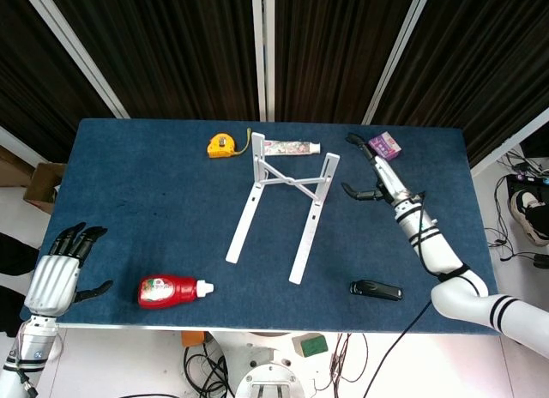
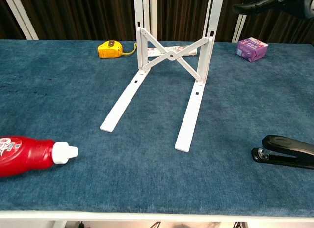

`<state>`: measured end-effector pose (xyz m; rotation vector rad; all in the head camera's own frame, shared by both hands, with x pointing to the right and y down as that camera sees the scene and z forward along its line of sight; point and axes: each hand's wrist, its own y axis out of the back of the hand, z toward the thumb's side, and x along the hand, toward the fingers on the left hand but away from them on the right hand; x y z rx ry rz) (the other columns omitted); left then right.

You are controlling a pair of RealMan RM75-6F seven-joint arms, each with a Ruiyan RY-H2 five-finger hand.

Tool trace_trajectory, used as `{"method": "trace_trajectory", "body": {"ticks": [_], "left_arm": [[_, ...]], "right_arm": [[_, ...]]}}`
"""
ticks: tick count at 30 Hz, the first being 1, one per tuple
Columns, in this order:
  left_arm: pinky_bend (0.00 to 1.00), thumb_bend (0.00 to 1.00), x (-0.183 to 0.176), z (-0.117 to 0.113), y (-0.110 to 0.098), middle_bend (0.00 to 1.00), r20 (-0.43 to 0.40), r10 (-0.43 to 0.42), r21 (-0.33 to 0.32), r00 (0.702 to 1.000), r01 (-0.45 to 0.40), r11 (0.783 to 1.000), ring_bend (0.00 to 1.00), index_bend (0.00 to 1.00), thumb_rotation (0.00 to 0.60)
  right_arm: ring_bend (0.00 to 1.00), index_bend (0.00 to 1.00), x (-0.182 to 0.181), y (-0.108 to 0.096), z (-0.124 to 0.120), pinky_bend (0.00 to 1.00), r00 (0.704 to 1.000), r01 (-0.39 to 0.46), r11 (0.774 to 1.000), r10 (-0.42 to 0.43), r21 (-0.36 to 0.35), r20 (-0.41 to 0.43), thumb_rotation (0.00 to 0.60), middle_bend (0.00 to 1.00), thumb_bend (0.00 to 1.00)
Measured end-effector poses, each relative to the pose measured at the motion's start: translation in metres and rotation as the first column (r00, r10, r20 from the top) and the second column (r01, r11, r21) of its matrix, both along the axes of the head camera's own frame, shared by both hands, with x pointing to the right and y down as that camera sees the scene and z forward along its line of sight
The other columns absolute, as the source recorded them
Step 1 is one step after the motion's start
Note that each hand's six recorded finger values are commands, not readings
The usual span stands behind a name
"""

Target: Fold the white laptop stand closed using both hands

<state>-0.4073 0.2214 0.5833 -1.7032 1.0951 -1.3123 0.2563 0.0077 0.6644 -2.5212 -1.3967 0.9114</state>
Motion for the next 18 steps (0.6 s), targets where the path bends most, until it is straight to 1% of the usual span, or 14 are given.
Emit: {"method": "trace_trajectory", "body": {"ticks": [2, 5, 8, 12, 15, 18], "left_arm": [[0.13, 0.05, -0.001, 0.0, -0.001, 0.17, -0.001, -0.005, -0.003, 1.0, 0.005, 1.0, 0.08, 0.17, 0.6], [0.13, 0.05, -0.004, -0.002, -0.004, 0.17, 0.004, -0.013, -0.001, 1.0, 0.013, 1.0, 0.08, 0.17, 0.6], [0.13, 0.05, -0.008, -0.006, -0.008, 0.17, 0.014, -0.017, 0.012, 1.0, 0.017, 1.0, 0.08, 0.17, 0.6], [0.13, 0.05, -0.011, -0.013, -0.017, 0.17, 0.027, -0.013, 0.036, 1.0, 0.012, 0.999, 0.08, 0.17, 0.6], [0.13, 0.05, -0.011, -0.019, -0.029, 0.17, 0.031, -0.001, 0.061, 1.0, -0.001, 0.998, 0.08, 0.17, 0.6], [0.13, 0.05, -0.008, -0.023, -0.042, 0.17, 0.02, 0.018, 0.072, 1.0, -0.019, 0.997, 0.08, 0.17, 0.6]], "right_arm": [[0.0, 0.03, -0.008, 0.003, 0.003, 0.03, 1.0, 0.014, 1.0, -0.013, -0.025, 0.028, 0.6, 0.08, 0.3], [0.0, 0.03, -0.021, 0.015, 0.006, 0.03, 0.996, 0.066, 0.996, -0.062, -0.053, 0.071, 0.6, 0.08, 0.31], [0.0, 0.03, -0.032, 0.034, 0.005, 0.03, 0.984, 0.152, 0.986, -0.145, -0.068, 0.102, 0.6, 0.08, 0.32], [0.0, 0.03, -0.037, 0.072, 0.0, 0.04, 0.954, 0.273, 0.958, -0.256, -0.092, 0.158, 0.6, 0.08, 0.32], [0.0, 0.03, -0.032, 0.094, -0.007, 0.05, 0.934, 0.323, 0.942, -0.3, -0.096, 0.196, 0.6, 0.08, 0.32], [0.0, 0.03, -0.021, 0.11, -0.016, 0.06, 0.922, 0.347, 0.934, -0.322, -0.09, 0.214, 0.6, 0.09, 0.32]]}}
